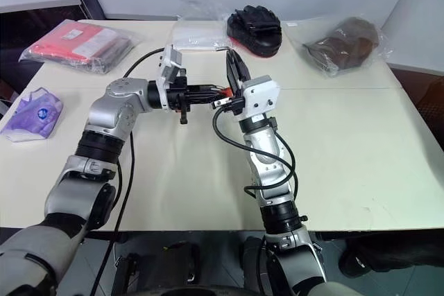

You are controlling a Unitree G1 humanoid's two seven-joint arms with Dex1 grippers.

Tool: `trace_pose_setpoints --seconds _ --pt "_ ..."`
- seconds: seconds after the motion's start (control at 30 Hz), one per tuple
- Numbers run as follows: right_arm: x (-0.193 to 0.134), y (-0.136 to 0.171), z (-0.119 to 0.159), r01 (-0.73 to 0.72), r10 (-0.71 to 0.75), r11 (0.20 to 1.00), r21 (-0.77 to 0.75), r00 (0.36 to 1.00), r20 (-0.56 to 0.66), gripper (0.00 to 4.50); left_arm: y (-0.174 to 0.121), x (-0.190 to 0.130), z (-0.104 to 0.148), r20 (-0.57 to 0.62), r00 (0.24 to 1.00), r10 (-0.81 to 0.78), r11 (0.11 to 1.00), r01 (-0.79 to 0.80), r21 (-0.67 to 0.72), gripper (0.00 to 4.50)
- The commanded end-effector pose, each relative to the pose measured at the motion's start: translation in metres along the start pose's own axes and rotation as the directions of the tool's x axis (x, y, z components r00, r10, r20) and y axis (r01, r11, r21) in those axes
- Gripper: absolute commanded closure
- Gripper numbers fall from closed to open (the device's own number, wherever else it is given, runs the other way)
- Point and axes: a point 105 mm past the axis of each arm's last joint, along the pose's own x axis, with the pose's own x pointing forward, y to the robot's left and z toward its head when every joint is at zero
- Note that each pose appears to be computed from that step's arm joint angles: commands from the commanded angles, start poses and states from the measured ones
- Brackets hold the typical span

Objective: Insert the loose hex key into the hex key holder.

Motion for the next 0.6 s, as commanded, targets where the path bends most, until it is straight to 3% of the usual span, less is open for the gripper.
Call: trace_pose_setpoints --seconds 0.03,0.6 --pt "0.0057 0.0083 0.0134 -0.032 0.031 0.999 0.007 0.998 0.061 4.48 0.0014 -0.0052 0.0135 0.028 1.000 0.012 0.999 -0.013 0.043 4.50" --pt "0.0036 0.0082 0.0072 -0.034 0.033 0.999 0.018 0.999 0.039 4.48 -0.0004 -0.0051 0.0163 0.039 0.999 0.014 0.999 -0.016 0.047 4.50"
